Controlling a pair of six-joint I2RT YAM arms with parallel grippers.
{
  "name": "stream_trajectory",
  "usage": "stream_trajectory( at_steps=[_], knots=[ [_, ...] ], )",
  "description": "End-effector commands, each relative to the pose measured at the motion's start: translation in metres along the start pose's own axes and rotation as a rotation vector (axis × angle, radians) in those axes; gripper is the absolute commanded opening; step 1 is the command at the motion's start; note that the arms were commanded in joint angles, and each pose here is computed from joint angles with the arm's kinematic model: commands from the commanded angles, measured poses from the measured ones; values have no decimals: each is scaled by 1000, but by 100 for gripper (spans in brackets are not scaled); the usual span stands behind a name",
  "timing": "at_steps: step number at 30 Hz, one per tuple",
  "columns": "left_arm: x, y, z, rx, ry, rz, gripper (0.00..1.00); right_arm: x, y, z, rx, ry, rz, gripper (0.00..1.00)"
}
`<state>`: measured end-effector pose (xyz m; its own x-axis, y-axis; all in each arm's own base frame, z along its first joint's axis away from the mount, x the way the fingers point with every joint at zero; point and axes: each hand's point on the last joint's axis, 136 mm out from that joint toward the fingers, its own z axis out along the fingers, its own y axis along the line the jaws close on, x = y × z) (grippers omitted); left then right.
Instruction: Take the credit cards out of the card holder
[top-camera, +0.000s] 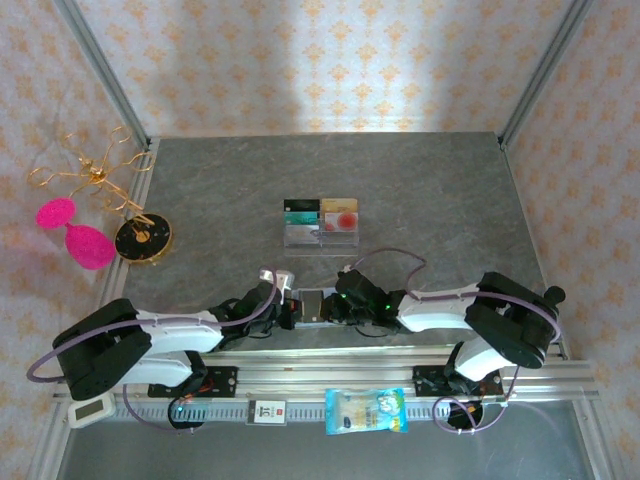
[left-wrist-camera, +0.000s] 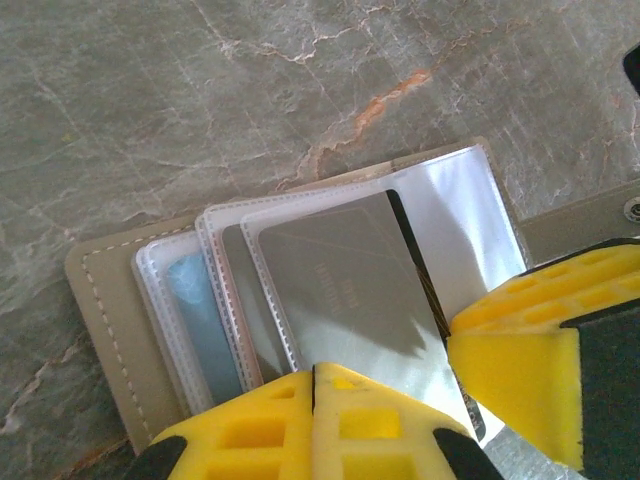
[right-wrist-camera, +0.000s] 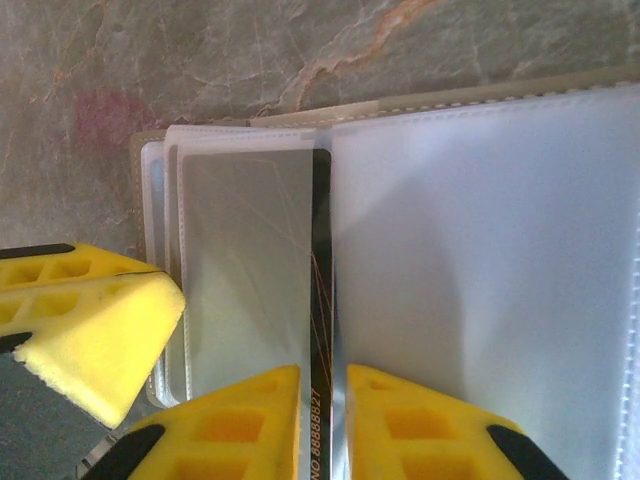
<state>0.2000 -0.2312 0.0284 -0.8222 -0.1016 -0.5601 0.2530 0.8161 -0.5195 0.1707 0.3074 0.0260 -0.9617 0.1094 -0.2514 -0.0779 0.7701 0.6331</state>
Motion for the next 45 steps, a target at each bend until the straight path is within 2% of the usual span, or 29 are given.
stream_trajectory(
  at_steps=[1,6,15,19,22,28,35,45],
  knots=[
    [16,13,3,-51,63,17,0,-4,-1,4,16,-8,-13,14],
    [19,14,2,-51,67,13,0,-4,-5,2,25,-18,-1,0],
    [17,22,-3,-60,42,-5,0,-9,-43,-22,137,-99,60,0],
    [5,11,-6,-31,17,7,0,-9,-36,-17,119,-79,36,0],
    [-13,-4,-14,-6,-27,19,0,-14,-28,-19,110,-90,11,17],
    [-34,-27,-26,54,-82,39,0,-25,-1,-31,40,-113,-91,28],
    [-20,-18,-1,17,-21,37,0,-26,19,-26,-3,-78,-143,30],
    [-4,1,8,-43,23,38,0,-33,24,-12,4,-80,-174,30]
  ],
)
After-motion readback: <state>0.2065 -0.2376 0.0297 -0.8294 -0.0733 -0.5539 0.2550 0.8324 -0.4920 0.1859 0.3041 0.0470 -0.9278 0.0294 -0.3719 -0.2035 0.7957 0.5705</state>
